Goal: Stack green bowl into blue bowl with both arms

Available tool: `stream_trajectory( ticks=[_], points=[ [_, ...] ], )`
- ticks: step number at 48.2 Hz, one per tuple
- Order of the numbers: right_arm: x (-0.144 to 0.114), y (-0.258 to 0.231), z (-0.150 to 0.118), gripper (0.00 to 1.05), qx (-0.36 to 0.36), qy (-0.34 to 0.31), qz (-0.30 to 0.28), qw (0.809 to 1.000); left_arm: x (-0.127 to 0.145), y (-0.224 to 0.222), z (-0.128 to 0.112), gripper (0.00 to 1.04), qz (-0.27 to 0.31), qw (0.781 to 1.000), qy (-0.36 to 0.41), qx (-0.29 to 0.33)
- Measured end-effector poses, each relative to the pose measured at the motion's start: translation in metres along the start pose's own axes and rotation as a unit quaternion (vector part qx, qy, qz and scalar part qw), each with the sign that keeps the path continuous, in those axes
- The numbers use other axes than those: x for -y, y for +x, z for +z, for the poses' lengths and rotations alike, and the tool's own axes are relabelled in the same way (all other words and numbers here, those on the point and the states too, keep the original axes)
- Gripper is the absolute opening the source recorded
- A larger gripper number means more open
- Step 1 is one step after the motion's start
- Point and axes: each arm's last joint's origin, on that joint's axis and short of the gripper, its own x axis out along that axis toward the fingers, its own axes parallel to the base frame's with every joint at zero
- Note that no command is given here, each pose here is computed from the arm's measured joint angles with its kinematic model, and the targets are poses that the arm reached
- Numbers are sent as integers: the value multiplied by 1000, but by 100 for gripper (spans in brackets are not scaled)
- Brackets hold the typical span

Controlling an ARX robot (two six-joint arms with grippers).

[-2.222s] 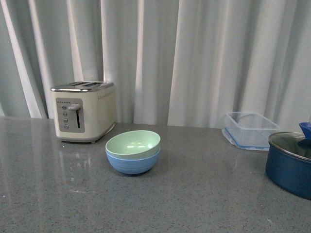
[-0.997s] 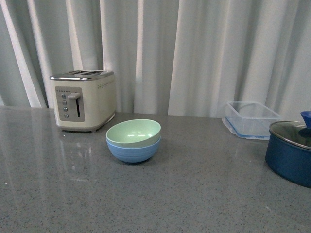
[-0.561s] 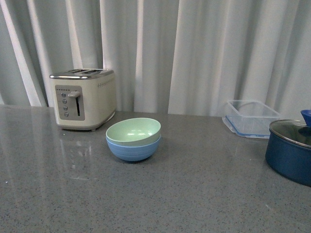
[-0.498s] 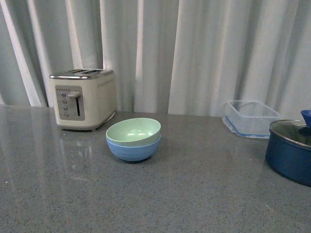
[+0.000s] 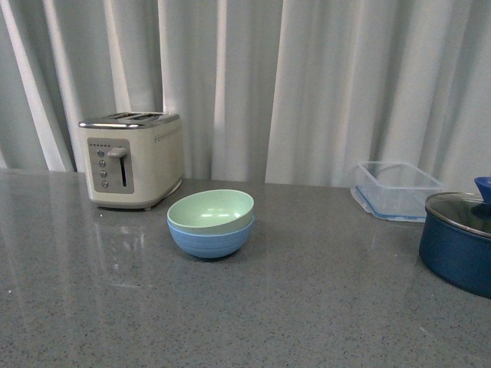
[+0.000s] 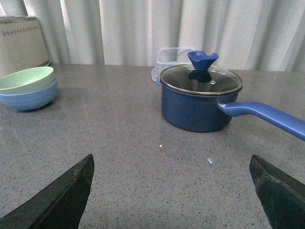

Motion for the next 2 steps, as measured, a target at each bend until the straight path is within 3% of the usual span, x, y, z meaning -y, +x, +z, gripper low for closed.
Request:
stream_trajectory(
  ticks=[2],
  points=[
    [0, 0, 0, 95, 0, 0, 0, 1000, 0, 0, 0, 98, 0, 1000, 0, 0]
  ],
)
